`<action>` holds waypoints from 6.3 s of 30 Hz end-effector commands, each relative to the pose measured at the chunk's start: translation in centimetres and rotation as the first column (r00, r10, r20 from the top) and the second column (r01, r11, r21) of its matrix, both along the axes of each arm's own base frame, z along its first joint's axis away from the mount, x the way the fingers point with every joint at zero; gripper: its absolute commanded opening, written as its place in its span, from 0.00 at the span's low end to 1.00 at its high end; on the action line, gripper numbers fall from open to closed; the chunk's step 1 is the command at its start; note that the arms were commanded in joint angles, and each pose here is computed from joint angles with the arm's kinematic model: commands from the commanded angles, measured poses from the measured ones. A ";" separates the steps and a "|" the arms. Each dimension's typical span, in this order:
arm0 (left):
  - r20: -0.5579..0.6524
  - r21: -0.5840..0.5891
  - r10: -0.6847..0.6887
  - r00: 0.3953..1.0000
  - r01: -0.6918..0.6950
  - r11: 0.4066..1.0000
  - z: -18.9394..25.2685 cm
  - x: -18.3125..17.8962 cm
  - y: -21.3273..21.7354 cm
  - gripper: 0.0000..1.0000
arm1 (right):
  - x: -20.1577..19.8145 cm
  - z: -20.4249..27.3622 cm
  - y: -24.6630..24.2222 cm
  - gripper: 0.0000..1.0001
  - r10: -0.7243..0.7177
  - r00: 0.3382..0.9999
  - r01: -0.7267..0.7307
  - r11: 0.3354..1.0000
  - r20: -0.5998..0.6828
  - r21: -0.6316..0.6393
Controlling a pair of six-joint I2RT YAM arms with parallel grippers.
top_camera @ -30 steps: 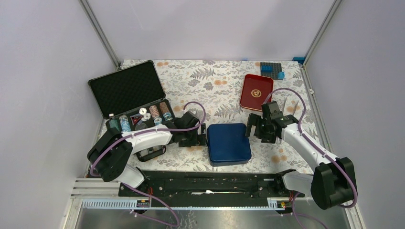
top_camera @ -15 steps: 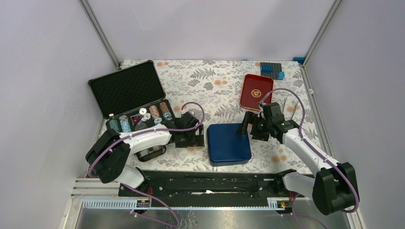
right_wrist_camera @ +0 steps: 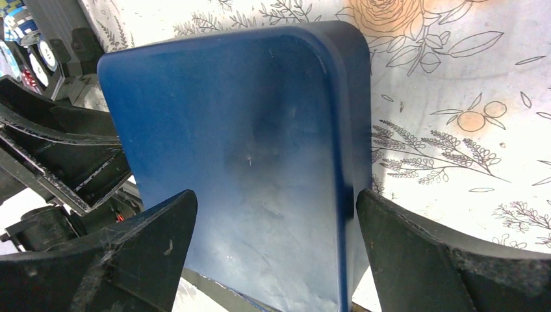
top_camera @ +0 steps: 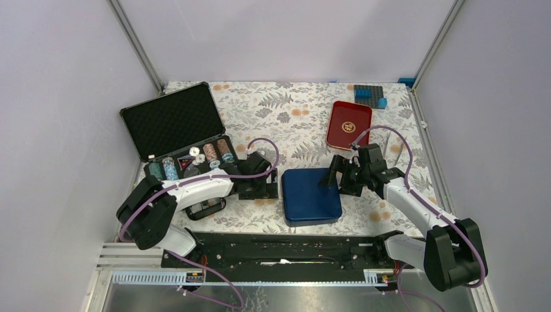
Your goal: Pack the chocolate
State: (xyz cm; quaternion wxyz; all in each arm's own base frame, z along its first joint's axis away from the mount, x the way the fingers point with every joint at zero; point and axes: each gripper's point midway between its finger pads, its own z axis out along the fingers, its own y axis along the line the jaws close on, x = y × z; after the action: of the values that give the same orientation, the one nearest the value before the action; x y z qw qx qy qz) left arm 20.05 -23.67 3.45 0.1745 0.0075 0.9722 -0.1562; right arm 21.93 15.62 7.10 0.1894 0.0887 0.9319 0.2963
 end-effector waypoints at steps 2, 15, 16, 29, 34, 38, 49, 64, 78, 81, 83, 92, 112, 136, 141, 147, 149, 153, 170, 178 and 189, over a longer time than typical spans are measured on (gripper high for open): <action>0.033 -0.032 -0.012 0.999 0.013 0.999 0.9 1.0 -1.2 0.91 | 0.5 1.1 0.7 0.99 0.010 1.000 -0.012 0.998 0.028 0.056; 0.031 -0.042 -0.025 0.999 0.026 0.999 0.4 1.5 -2.0 0.91 | 0.4 2.6 1.1 0.99 0.018 0.998 -0.024 0.995 0.058 0.093; 0.033 -0.043 -0.026 0.999 0.027 0.999 0.4 1.5 -2.0 0.91 | 0.4 2.6 1.1 1.00 0.016 0.998 -0.021 0.996 0.060 0.091; 0.058 0.041 -0.009 0.998 0.007 0.999 1.1 1.5 0.1 0.91 | 0.9 2.5 0.1 0.99 0.003 0.998 -0.004 1.000 0.056 0.016; 0.133 0.079 0.026 0.991 -0.037 0.996 4.7 2.4 1.8 0.92 | 1.9 4.2 -2.7 1.00 -0.041 0.991 0.059 0.988 0.126 -0.142; 0.201 -0.049 0.014 0.979 -0.005 0.999 9.6 3.0 -0.2 0.91 | 2.5 6.3 -3.0 0.99 -0.038 0.984 0.068 0.984 0.176 -0.166; 0.169 -0.376 -0.151 0.974 0.206 0.903 13.0 1.1 -9.7 0.91 | 0.3 5.1 -0.6 0.87 0.043 0.990 -0.011 0.973 0.135 -0.232; 0.029 -0.201 -0.124 0.992 0.127 0.971 3.5 -0.6 -5.8 0.90 | -3.1 -2.2 0.8 0.37 0.076 0.997 -0.080 0.979 -0.027 -0.186; 0.198 -0.412 -0.178 0.964 0.247 0.877 14.8 -0.1 -9.1 0.89 | -0.5 6.0 2.0 0.37 0.071 0.988 -0.052 0.989 0.138 -0.140; 0.143 -0.451 -0.253 0.957 0.291 0.844 14.2 -1.9 -9.8 0.87 | -0.7 6.1 1.5 0.36 0.058 0.988 -0.037 0.988 0.141 -0.148; 0.106 -0.468 -0.281 0.954 0.297 0.832 13.1 -3.2 -9.9 0.80 | -1.0 5.6 1.2 0.36 0.052 0.990 -0.031 0.987 0.130 -0.158; -0.139 -0.433 -0.324 0.936 0.236 0.870 1.8 -7.5 -8.5 0.54 | -1.7 3.1 0.8 0.38 0.035 0.996 -0.021 0.985 0.079 -0.171; -0.077 -0.460 -0.365 0.928 0.292 0.838 5.8 -8.6 -9.2 0.38 | -5.4 2.8 0.5 0.07 0.045 0.999 -0.042 0.983 0.008 -0.180; 0.193 -0.174 -0.119 0.974 0.153 0.973 10.1 1.4 -8.1 0.14 | 2.3 5.5 1.2 0.02 0.028 0.975 0.042 0.951 0.221 -0.307; 0.121 -0.080 -0.093 0.988 0.103 0.992 3.7 2.8 -8.0 0.12 | 1.8 -0.8 0.9 0.01 0.070 0.995 -0.034 0.913 0.074 -0.406; 0.117 -0.050 -0.121 0.986 0.128 0.991 4.4 3.5 -7.9 0.10 | 2.9 2.4 1.3 0.00 0.077 0.984 -0.011 0.925 0.160 -0.380; 0.198 -0.069 -0.113 0.974 0.129 0.989 7.8 4.7 -8.2 0.12 | 4.3 5.2 1.4 0.02 0.072 0.968 0.024 0.927 0.240 -0.374; 0.307 -0.092 -0.084 0.948 0.117 0.989 12.5 6.6 -8.2 0.16 | 6.4 8.2 0.7 0.03 0.078 0.944 0.070 0.902 0.322 -0.426; 0.126 0.071 -0.125 0.984 0.116 0.991 1.9 6.5 -6.6 0.13 | 5.4 0.6 0.0 0.02 0.100 0.985 -0.016 0.859 0.137 -0.512; 0.417 -0.023 -0.073 0.906 0.090 0.996 16.4 9.0 -6.0 0.27 | 9.6 15.0 -1.8 0.76 0.011 0.866 0.247 0.860 0.501 -0.446; 0.749 -0.082 0.147 0.646 -0.130 0.988 28.7 9.1 3.6 0.99 | 11.8 18.2 -13.8 1.00 -0.371 0.739 0.618 0.705 0.562 -0.347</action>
State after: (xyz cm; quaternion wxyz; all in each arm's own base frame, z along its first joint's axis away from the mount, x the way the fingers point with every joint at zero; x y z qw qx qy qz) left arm 28.05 -25.34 30.79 0.4990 0.0416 0.8384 -0.2152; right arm 34.72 3.52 26.99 0.5091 0.1717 0.8434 0.0068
